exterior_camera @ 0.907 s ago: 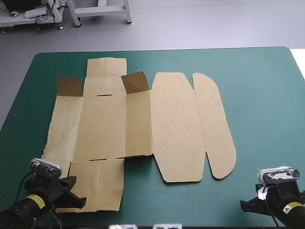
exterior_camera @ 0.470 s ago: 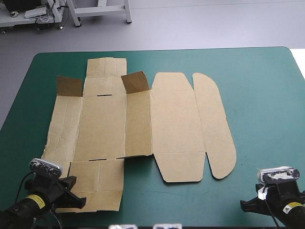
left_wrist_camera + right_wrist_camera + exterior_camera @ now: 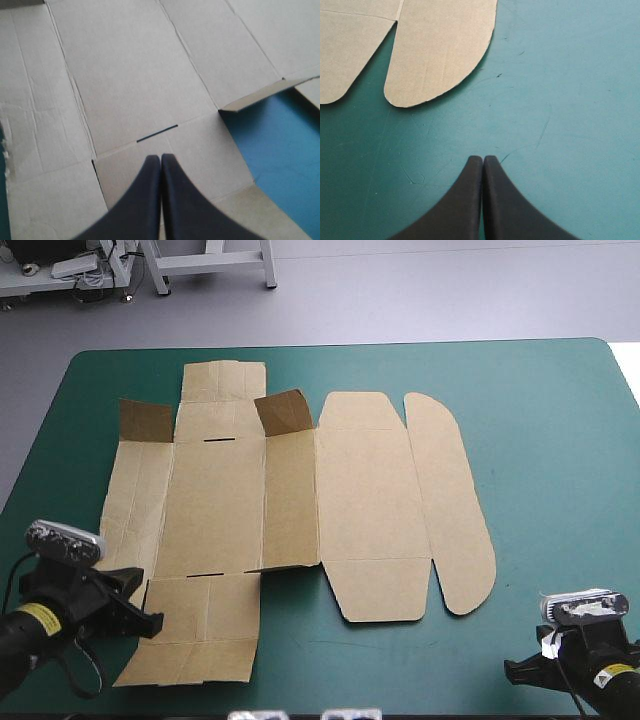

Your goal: Fold the box

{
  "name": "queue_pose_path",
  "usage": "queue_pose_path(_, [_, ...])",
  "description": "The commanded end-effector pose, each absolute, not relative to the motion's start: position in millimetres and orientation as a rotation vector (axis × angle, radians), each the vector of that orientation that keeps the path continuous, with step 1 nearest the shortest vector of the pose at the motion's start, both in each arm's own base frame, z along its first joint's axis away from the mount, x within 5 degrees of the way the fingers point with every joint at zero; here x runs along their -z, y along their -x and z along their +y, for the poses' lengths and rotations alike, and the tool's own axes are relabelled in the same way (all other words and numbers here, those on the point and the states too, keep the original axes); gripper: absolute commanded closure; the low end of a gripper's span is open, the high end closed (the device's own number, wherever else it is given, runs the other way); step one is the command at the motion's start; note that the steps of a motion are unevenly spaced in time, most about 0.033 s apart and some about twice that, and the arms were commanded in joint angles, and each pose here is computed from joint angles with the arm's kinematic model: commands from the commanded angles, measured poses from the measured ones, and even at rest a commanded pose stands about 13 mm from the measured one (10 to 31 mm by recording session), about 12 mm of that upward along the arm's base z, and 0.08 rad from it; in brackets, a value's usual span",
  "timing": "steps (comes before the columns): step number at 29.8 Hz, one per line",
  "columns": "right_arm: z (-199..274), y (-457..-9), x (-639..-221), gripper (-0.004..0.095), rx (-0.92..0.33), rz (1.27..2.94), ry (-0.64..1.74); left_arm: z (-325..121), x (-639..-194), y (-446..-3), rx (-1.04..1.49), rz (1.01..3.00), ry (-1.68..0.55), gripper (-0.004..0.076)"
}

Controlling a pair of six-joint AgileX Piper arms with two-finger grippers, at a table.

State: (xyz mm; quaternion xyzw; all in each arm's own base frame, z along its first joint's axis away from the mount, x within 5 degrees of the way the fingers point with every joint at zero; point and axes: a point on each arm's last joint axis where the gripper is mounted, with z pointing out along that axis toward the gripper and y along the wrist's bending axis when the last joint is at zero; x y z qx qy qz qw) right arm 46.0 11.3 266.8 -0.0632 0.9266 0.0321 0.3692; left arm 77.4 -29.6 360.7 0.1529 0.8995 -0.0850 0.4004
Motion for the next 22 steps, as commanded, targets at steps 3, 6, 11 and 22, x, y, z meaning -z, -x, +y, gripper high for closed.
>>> queue_pose_path(3, [11, -50, -278, 0.0921, -0.073, 2.307, 0.155, -41, -413, -110, 0.231, 2.198, -0.394, 0.0733])
queue_pose_path(6, [11, -50, -278, 0.0921, -0.073, 2.307, 0.155, -48, -429, -131, 0.228, 2.183, -0.399, 0.0733])
queue_pose_path(11, [11, -50, -278, 0.0921, -0.073, 2.307, 0.155, -58, -437, -170, 0.194, 2.168, -0.393, 0.0733])
queue_pose_path(22, [11, -50, -278, 0.0921, -0.073, 2.307, 0.155, -33, -400, -241, 0.106, 2.319, -0.201, 0.0733])
